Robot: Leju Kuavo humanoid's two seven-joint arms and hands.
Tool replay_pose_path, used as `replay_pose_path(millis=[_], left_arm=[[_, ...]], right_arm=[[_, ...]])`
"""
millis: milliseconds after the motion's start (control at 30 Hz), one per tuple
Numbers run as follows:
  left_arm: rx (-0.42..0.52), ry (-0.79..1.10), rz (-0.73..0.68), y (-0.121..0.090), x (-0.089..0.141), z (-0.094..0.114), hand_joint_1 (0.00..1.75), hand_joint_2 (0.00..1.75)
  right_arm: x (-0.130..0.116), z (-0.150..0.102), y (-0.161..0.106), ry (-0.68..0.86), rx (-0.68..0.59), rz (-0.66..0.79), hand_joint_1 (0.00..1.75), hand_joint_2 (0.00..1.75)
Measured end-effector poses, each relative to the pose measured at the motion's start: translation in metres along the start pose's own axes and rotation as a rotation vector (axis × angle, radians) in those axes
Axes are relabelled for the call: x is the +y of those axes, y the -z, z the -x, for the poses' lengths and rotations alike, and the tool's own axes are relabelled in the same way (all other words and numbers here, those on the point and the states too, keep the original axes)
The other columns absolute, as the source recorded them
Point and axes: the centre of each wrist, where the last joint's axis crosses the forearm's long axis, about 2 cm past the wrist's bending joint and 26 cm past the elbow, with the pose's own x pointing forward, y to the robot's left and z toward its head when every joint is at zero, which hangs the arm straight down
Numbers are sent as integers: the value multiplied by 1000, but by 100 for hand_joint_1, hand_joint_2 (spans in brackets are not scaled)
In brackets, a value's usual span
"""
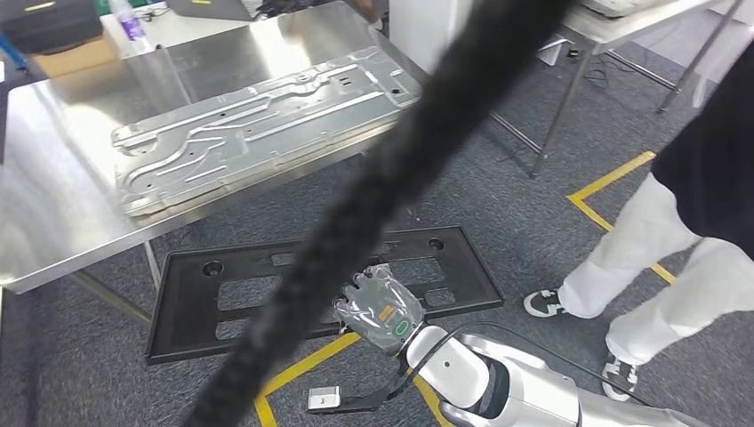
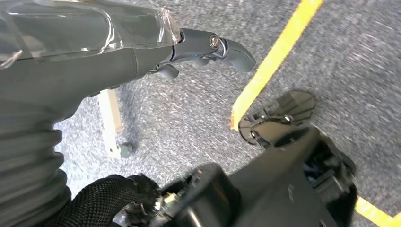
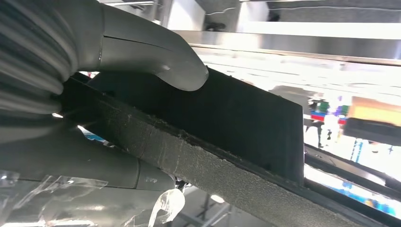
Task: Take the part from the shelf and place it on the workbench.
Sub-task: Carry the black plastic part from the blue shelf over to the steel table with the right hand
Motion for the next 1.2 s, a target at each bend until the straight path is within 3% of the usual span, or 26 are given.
replay_pose_path(millis=[567,1200], left_arm=[[10,0,8,0,-3,0,0,175],[-3,-13,6,1,-9,-2,0,175]], right_arm=[[0,20,-4,-13,50,-9,175,175],[3,22,-6,-16,85,-31,175,175]])
